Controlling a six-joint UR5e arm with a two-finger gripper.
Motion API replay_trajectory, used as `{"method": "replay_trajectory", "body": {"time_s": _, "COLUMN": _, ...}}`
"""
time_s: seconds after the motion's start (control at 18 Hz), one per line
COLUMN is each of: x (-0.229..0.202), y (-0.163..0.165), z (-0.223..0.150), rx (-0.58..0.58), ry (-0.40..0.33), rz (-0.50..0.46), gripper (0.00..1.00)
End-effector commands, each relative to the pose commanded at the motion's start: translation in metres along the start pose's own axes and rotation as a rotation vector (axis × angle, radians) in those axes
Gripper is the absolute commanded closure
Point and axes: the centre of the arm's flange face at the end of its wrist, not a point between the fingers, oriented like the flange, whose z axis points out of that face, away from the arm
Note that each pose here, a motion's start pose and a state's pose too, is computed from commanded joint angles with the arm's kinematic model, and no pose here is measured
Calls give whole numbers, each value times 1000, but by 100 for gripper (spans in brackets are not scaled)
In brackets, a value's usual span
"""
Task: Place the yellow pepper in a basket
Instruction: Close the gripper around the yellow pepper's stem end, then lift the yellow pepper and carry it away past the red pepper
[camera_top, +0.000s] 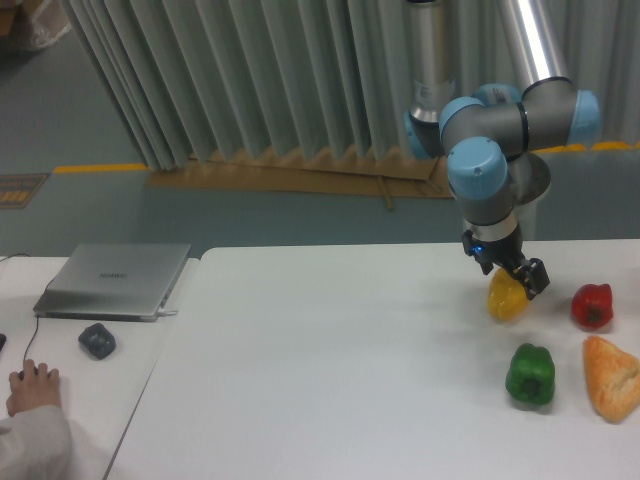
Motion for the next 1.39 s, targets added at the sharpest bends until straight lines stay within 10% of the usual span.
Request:
{"method": "replay_trajectory", "body": {"time_s": 1.0, "x": 7, "y": -12, "z": 25, "rx": -51, "ry": 28, "rz": 26, "gripper": 4}}
{"method": "replay_trajectory", "body": {"time_s": 1.39, "x": 1, "y": -11, "z": 22, "rx": -83, "ry": -3, "rz": 25, "gripper": 58}}
